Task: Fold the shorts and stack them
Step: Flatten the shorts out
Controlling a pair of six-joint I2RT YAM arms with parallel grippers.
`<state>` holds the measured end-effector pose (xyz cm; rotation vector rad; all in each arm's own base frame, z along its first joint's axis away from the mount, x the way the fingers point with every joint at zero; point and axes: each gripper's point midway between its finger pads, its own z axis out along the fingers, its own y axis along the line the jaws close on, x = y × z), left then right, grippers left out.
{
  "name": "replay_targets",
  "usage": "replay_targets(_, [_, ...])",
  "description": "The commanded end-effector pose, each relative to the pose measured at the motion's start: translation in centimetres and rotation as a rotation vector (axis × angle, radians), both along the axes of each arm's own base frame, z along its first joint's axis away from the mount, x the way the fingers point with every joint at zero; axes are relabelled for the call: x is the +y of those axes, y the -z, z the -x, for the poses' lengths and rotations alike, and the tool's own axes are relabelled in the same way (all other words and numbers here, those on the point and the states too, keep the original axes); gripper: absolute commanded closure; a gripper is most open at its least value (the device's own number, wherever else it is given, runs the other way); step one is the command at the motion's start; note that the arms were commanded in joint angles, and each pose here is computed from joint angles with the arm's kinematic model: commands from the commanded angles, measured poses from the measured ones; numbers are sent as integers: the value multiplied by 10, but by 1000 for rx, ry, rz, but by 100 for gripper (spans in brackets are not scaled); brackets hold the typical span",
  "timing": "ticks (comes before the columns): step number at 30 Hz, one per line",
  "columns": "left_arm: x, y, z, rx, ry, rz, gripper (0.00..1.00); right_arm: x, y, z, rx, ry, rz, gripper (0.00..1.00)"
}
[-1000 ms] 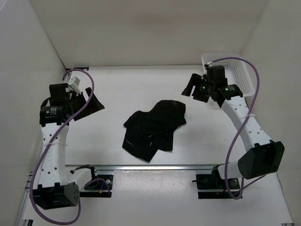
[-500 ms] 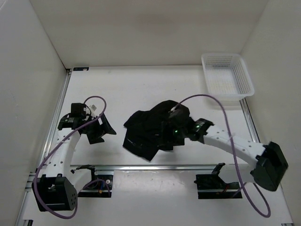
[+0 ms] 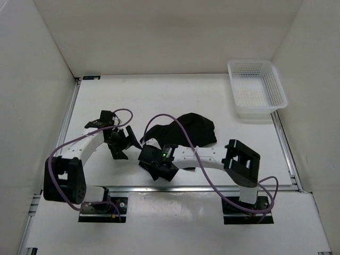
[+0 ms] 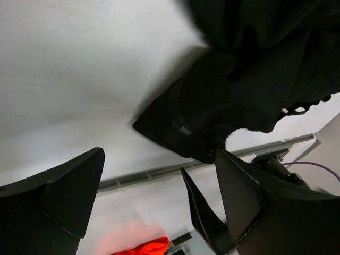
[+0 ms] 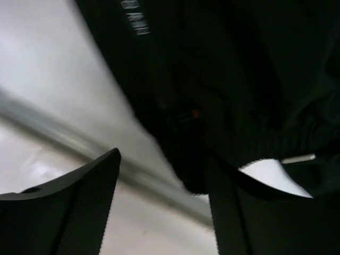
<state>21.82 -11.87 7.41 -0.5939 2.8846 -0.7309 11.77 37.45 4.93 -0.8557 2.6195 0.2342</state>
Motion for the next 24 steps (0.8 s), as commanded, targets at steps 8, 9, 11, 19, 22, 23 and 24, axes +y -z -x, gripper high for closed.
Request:
replay_targets(8, [-32,-3,-38,-89,101,-66,5,-56,-15,-29,-164,137,75,100])
replay_targets(9, [-39,-6,-36,-99,125,-63,5,-63,-21,-33,-196,175,63,100])
replay_targets(11, [-44,-10,-39,-122,143,-77,7,-94,-39,-35,-220,230,21,100])
replay_targets(19, [-88,12,-42,-51,233,-114,6,-144,-72,-38,-275,336,-53,100])
replay_targets(22, [-94,25,-46,-22,230,-150,5,-158,-76,-38,-294,355,-24,100])
replay_targets(23, [-93,27,-50,-25,226,-162,5,-161,-79,-39,-293,374,-31,100])
replay_targets(24, [-89,37,-51,-5,207,-197,5,-165,-81,-40,-305,378,-28,100])
